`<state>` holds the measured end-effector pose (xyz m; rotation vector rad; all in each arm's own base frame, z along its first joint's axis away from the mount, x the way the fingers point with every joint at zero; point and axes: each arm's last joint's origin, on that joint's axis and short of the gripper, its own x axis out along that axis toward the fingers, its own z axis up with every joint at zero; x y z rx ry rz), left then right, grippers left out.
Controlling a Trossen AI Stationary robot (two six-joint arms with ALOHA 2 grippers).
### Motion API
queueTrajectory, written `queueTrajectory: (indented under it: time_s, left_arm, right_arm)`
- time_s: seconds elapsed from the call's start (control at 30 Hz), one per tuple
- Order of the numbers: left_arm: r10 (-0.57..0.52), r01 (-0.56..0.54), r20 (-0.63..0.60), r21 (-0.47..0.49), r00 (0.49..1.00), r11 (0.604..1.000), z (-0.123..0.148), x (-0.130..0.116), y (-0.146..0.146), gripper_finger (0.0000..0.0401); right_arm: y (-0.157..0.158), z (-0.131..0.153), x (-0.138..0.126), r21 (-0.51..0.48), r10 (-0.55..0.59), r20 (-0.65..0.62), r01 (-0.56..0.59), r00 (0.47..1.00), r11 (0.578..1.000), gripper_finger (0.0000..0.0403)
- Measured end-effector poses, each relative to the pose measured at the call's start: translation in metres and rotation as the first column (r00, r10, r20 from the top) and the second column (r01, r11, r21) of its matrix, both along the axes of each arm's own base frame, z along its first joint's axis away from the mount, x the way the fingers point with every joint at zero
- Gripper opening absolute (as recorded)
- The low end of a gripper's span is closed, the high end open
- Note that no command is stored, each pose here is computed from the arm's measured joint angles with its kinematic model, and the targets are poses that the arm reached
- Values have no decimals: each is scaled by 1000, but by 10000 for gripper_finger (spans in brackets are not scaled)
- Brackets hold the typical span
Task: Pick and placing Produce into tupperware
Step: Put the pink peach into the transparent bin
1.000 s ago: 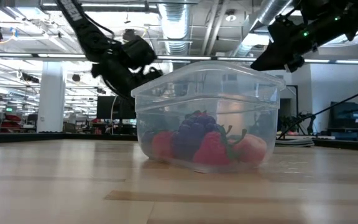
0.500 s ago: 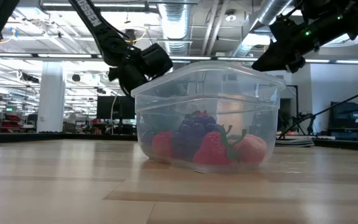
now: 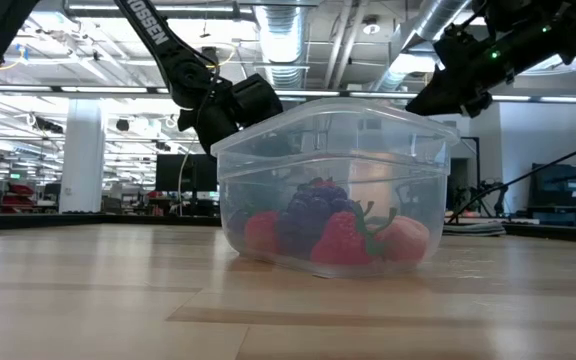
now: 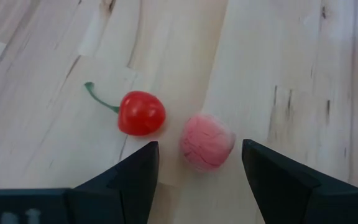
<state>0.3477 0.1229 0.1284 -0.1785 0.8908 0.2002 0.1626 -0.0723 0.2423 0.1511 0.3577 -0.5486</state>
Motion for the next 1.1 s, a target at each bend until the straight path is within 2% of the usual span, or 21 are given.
queueTrajectory:
  time_s: [0.17, 0.77, 1.1]
  left_arm:
    - [11, -11, 4, 5, 1000, 1000, 1, 1, -2, 211]
    - [-17, 17, 3, 11, 1000, 1000, 1, 2, -5, 106]
    - [-28, 28, 1, 9, 1000, 1000, 1, 2, -5, 77]
  right_arm:
    - [-1, 0, 0, -6, -6, -1, 6, 1000, 1000, 122]
    - [-2, 0, -1, -7, -10, -2, 10, 1000, 1000, 122]
    - [-2, 0, -1, -7, -10, -3, 10, 1000, 1000, 122]
